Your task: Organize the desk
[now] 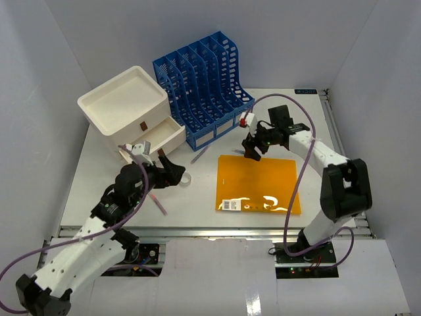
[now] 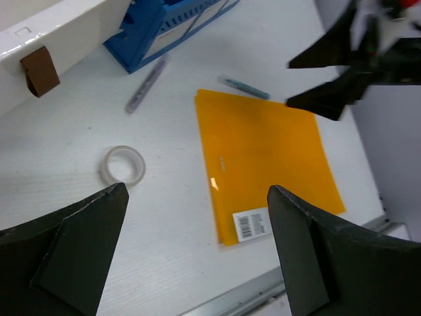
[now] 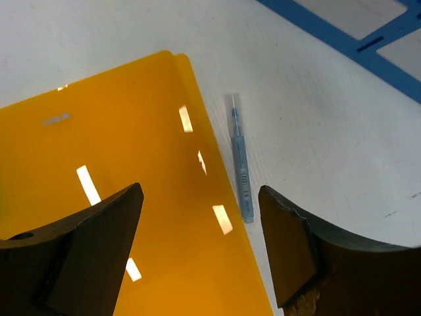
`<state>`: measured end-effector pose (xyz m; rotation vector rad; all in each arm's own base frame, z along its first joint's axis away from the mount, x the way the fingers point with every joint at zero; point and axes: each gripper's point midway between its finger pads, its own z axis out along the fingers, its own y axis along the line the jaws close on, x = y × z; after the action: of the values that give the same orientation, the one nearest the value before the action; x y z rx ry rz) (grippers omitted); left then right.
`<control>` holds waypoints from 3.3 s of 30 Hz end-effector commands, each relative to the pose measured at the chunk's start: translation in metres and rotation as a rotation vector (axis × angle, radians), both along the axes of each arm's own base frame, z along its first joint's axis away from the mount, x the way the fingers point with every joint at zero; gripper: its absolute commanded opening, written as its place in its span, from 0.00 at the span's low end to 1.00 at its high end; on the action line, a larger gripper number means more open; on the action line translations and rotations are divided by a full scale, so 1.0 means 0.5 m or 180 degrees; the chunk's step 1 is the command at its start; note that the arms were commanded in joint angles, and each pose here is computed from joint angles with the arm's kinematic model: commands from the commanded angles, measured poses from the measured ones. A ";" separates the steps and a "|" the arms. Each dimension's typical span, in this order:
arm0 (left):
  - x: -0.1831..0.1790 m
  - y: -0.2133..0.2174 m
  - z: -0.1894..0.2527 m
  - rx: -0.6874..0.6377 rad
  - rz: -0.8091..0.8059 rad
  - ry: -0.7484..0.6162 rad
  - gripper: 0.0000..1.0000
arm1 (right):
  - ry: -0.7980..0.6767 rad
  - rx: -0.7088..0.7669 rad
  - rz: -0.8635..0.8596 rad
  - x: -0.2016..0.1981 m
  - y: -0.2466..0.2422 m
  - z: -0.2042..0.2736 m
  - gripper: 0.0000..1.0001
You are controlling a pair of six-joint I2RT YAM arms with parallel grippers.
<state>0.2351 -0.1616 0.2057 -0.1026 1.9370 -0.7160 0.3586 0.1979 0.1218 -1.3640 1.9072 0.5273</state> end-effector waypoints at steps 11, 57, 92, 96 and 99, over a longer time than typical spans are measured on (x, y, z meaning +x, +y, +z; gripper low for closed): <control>-0.163 0.034 0.018 -0.0874 -0.0093 0.0489 0.98 | 0.0291 -0.0852 -0.0393 0.099 -0.008 -0.150 0.63; -0.169 0.119 -0.283 -0.0607 0.1941 0.2494 0.97 | -0.2941 -0.0384 0.2237 -0.097 0.608 0.380 0.08; -0.103 0.146 -0.328 0.0096 0.2429 0.2489 0.72 | -0.1451 0.0913 0.1219 -0.164 0.257 0.324 0.65; -0.104 0.150 -0.345 0.0298 0.2446 0.2560 0.66 | -0.1269 0.1141 0.1030 -0.199 0.170 0.275 0.66; -0.106 0.154 -0.361 0.0443 0.2489 0.2641 0.65 | -0.1158 0.1291 0.1010 -0.215 0.132 0.259 0.66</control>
<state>0.1716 -0.0843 0.0229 -1.1266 2.4573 -0.0130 0.2597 0.2777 0.2383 -1.4766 1.2795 0.5915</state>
